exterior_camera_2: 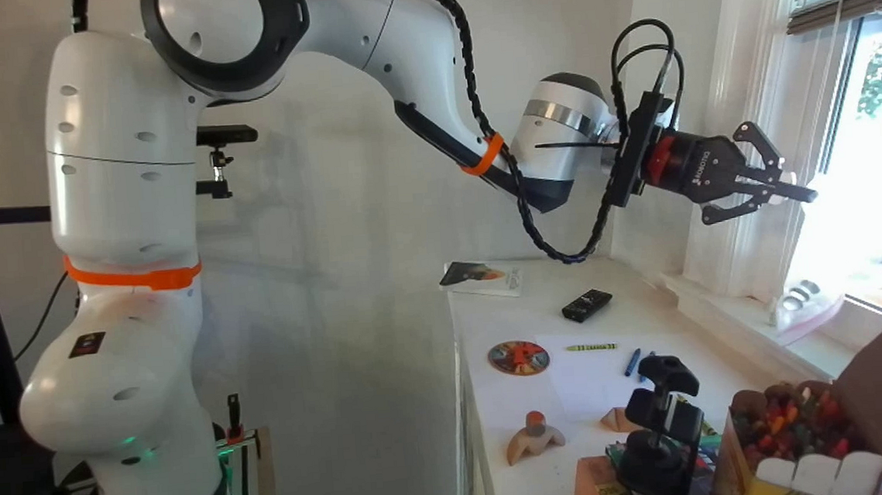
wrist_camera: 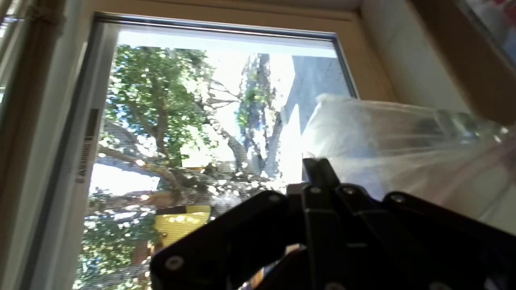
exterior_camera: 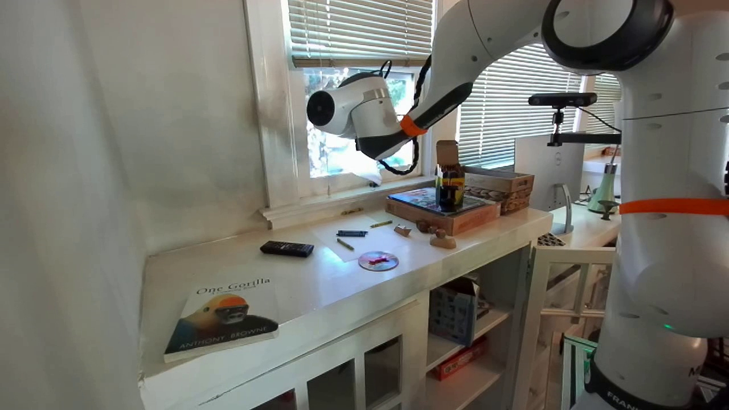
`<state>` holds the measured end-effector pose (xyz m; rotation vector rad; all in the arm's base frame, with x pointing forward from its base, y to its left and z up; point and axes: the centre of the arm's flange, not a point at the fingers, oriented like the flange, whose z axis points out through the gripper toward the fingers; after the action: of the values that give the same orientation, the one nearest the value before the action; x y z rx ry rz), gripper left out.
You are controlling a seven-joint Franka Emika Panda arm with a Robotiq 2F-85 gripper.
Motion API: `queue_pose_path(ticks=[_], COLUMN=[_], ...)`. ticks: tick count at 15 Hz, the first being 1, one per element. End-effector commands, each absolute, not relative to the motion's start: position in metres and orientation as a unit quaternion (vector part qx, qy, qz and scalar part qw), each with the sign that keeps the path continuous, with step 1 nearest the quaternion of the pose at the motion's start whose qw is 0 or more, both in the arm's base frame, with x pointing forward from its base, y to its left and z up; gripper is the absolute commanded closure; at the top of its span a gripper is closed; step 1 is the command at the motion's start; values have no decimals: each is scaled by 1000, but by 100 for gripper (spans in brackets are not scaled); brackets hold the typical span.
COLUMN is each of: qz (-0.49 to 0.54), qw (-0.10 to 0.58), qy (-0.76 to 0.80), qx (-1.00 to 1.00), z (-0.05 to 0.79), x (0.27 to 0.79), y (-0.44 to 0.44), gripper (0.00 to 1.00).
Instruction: Pick up the plastic bag and shake it
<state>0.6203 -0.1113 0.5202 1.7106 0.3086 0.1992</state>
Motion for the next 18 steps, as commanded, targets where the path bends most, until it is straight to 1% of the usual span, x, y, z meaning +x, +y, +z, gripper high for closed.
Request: queue_pose_path(ticks=[1, 2, 3, 4, 6, 7, 8, 9, 10, 14, 15, 18], qz=[54, 32, 44, 8, 8, -20, -10, -27, -48, -99, -96, -149], qw=[582, 566, 540, 531, 482, 536, 460, 497, 443, 371, 344, 281], qy=[166, 172, 188, 194, 214, 197, 224, 205, 212, 253, 268, 260], qx=[794, 806, 820, 825, 850, 821, 859, 843, 870, 888, 895, 912], z=[506, 499, 494, 486, 480, 474, 482, 481, 490, 492, 503, 536], x=[607, 605, 602, 602, 598, 601, 598, 600, 599, 589, 587, 588], y=[-103, -100, -97, -99, -94, -101, -94, -99, -98, -99, -97, -110], gripper=[100, 100, 100, 100, 100, 100, 100, 100, 100, 100, 100, 100])
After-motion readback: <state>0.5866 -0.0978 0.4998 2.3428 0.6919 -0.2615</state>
